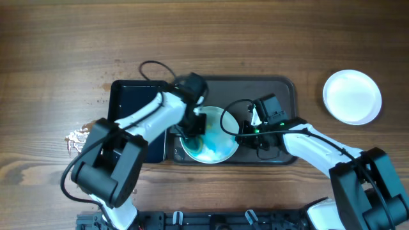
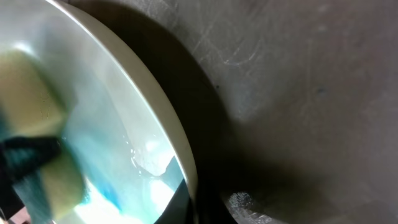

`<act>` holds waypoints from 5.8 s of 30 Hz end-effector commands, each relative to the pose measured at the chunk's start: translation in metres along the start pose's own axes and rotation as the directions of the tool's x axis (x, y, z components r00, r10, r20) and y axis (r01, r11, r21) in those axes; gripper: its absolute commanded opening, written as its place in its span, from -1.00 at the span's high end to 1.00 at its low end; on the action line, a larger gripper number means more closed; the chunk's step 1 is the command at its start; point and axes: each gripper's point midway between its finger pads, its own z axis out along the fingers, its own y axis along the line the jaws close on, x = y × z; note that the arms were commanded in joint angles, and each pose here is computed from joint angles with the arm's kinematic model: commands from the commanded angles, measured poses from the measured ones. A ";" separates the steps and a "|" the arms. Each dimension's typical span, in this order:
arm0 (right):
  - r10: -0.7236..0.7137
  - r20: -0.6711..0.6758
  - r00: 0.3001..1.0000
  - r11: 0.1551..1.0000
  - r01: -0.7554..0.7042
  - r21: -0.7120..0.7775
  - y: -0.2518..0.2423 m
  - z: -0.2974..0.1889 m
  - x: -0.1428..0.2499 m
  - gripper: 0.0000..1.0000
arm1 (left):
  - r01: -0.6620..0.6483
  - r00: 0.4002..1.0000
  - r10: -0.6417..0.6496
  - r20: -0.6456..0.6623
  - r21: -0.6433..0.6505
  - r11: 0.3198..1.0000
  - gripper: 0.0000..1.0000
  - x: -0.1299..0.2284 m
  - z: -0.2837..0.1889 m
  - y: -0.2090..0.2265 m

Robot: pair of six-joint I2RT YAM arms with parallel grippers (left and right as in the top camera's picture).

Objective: Clean dirty plates on tray and stack at the side
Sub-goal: 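Scrub the blue paint on the held plate with the left sponge, then drop the sponge back into the black tray with the left gripper, then lift the plate with the right gripper and swing it left over the trays, then carry the plate right and stack it on the side plates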

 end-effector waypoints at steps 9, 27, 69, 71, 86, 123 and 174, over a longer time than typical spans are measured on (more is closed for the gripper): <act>0.072 -0.062 0.995 0.980 -0.059 0.191 -0.054 0.013 0.028 0.91 | -0.053 0.991 0.032 0.127 0.166 0.985 0.92 -0.013 0.017 -0.077; 0.070 -0.059 0.996 0.978 -0.057 0.199 -0.056 0.013 0.028 0.91 | 0.491 0.847 -0.449 0.285 -0.090 0.867 0.92 -0.024 -0.100 0.152; -0.571 0.048 0.820 0.781 0.524 0.341 0.171 -0.109 -0.135 0.91 | 0.845 0.425 -0.813 0.398 0.150 0.514 -1.00 0.042 -0.187 0.249; -0.634 0.055 0.772 0.726 0.569 0.387 0.196 -0.100 -0.134 0.91 | 0.845 0.424 -0.813 0.399 0.149 0.514 -1.00 0.042 -0.187 0.249; -0.951 0.151 0.270 0.270 0.486 0.831 0.317 -0.133 -0.096 0.90 | 0.858 0.422 -0.813 0.402 0.112 0.501 -1.00 0.037 -0.178 0.260; -0.997 0.038 -0.066 0.008 0.404 0.915 0.394 -0.145 -0.069 0.91 | 0.955 0.214 -0.937 0.275 0.142 0.260 -1.00 0.064 -0.150 0.316; 0.630 0.471 0.617 0.588 -0.776 0.229 -0.293 -0.235 -0.167 0.91 | 0.951 0.220 -0.939 0.264 0.156 0.267 -1.00 0.061 -0.149 0.313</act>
